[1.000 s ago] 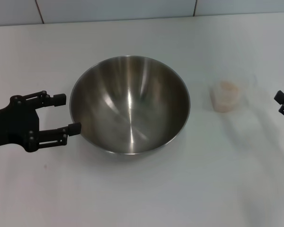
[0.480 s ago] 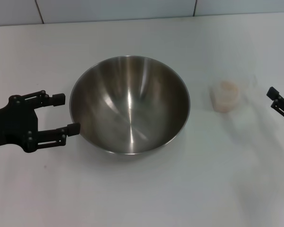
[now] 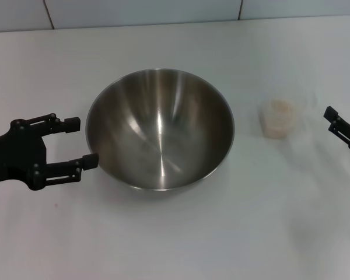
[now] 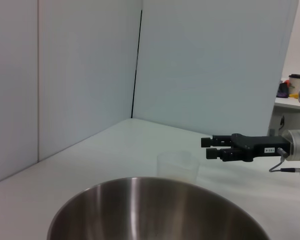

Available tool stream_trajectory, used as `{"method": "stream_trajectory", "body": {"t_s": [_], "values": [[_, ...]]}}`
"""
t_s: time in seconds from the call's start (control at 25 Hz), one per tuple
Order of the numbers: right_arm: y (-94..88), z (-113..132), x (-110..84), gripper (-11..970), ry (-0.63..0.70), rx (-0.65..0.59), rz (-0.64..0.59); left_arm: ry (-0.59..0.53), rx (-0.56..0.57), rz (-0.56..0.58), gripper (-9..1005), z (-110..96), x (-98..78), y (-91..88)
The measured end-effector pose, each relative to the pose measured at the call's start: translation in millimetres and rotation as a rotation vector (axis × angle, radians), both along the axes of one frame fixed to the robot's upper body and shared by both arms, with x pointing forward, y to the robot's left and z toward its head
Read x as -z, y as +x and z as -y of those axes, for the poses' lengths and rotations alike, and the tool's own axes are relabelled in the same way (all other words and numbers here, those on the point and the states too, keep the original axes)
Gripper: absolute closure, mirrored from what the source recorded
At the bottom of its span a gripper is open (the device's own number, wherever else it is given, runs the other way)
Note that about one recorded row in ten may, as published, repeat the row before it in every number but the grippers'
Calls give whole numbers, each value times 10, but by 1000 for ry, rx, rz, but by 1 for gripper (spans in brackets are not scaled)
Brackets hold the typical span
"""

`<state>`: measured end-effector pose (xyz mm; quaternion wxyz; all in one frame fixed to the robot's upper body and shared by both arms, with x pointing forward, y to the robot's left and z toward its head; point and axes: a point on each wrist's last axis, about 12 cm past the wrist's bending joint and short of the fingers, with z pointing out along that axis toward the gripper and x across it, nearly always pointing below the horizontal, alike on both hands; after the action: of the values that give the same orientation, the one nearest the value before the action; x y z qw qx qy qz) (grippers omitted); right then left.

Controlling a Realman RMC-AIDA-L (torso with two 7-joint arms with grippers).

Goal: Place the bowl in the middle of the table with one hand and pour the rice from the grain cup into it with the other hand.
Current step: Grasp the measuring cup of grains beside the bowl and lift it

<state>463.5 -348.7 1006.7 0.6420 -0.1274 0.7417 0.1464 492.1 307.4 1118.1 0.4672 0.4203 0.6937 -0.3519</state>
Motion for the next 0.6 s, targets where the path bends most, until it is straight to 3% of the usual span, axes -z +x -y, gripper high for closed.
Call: {"method": "stream_trajectory", "body": {"t_s": [0.6], "values": [[141, -65, 34, 221, -18, 2, -39, 2, 8, 4, 196, 15, -13, 19]]}}
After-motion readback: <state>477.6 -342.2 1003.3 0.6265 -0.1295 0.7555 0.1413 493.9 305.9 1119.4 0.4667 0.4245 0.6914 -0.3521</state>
